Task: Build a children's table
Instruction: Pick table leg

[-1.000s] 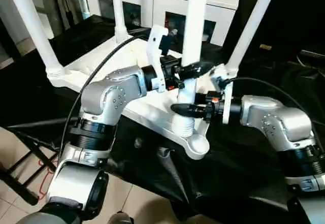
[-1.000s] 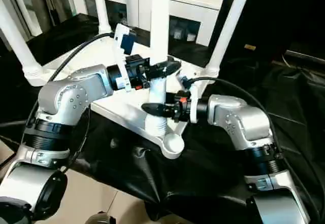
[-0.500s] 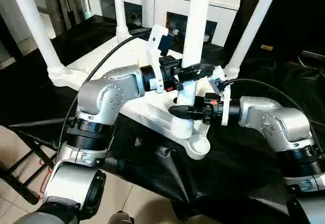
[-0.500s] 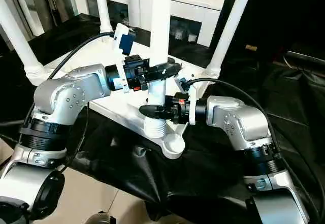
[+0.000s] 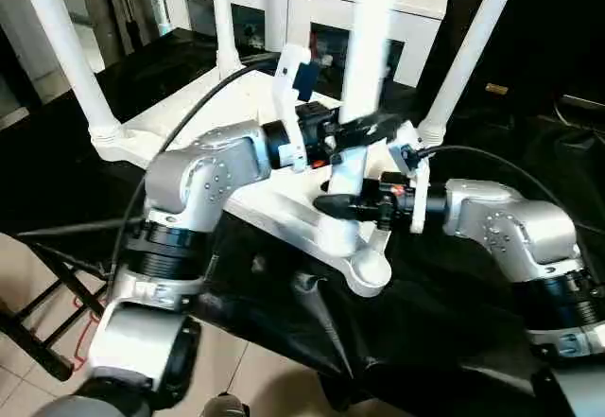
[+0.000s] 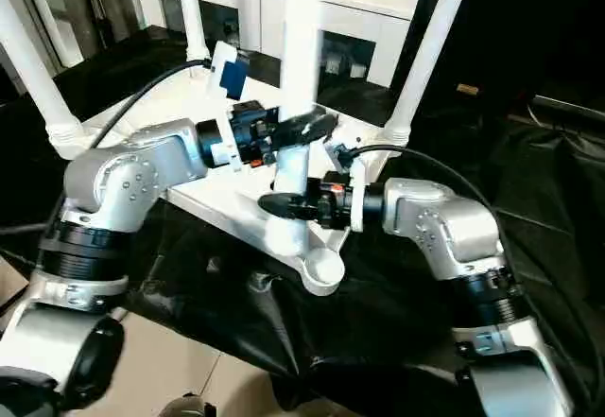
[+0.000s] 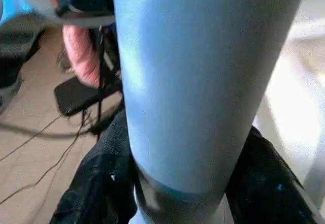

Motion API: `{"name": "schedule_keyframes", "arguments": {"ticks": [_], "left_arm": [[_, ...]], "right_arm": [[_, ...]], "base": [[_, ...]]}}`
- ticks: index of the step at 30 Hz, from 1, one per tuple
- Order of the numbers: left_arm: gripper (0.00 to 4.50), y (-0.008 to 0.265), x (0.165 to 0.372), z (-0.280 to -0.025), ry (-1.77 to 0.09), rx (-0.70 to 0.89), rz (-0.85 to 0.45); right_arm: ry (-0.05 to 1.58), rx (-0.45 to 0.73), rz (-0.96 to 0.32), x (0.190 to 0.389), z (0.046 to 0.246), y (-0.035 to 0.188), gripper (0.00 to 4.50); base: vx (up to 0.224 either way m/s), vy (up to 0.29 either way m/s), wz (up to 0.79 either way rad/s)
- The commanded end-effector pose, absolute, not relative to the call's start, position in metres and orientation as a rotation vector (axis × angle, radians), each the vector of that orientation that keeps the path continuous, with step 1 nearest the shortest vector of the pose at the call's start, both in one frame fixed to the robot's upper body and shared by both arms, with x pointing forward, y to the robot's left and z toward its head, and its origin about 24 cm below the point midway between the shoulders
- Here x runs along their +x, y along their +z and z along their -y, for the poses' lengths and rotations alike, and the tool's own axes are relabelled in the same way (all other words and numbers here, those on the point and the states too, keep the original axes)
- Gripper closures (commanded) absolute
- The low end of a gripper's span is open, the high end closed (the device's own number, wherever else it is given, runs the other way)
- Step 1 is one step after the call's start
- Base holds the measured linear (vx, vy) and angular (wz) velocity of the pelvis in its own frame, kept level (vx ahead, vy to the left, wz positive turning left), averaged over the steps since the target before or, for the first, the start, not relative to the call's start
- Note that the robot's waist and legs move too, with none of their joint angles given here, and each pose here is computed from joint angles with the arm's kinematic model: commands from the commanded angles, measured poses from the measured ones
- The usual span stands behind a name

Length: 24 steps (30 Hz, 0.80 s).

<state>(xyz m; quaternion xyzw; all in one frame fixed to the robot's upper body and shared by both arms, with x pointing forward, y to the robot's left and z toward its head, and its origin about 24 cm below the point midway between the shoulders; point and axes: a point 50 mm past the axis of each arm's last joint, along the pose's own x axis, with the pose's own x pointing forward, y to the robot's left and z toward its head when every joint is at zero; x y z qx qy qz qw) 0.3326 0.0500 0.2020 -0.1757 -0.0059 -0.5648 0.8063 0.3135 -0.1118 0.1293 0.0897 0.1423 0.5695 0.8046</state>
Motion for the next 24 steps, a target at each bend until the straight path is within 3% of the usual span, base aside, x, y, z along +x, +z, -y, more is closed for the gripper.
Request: {"name": "schedule_keyframes", "arguments": {"ticks": [1, 4, 5, 9, 12, 14, 15, 17, 24], "left_arm": [[1.60, 0.220, 0.330, -0.047, -1.197, -0.377, 0.157], [1.56, 0.223, 0.336, -0.055, -1.076, -0.481, 0.209], [1.56, 0.223, 0.336, -0.055, -1.076, -0.481, 0.209], [1.56, 0.214, 0.340, -0.082, -1.002, -0.441, 0.229], [1.56, 0.200, 0.340, -0.094, -1.033, -0.278, 0.186], [1.56, 0.182, 0.335, -0.099, -1.130, -0.076, 0.107], [1.56, 0.182, 0.335, -0.099, -1.130, -0.076, 0.107], [1.56, 0.156, 0.326, -0.102, -1.257, 0.127, -0.014], [1.83, 0.102, 0.321, -0.110, -1.444, 0.397, -0.269]], "right_arm": [[1.117, 0.199, -0.337, 0.318, 0.121, 0.118, 2.62], [1.017, 0.236, -0.291, 0.325, 0.122, 0.116, 2.62], [1.017, 0.236, -0.291, 0.325, 0.122, 0.116, 2.62], [0.768, 0.275, -0.189, 0.337, 0.132, 0.111, 2.62], [0.632, 0.220, -0.165, 0.341, 0.144, 0.106, 2.62], [0.552, 0.187, -0.157, 0.342, 0.153, 0.103, 2.62], [0.552, 0.187, -0.157, 0.342, 0.153, 0.103, 2.62], [0.490, 0.178, -0.146, 0.342, 0.162, 0.102, 2.62], [0.437, 0.133, -0.129, 0.338, 0.173, 0.100, 2.62]], "base": [[0.000, 0.000, 0.00], [0.000, 0.000, 0.00], [0.000, 0.000, 0.00], [0.000, 0.000, 0.00], [0.000, 0.000, 0.00], [0.000, 0.000, 0.00], [0.000, 0.000, 0.00], [0.000, 0.000, 0.00], [0.000, 0.000, 0.00]]}}
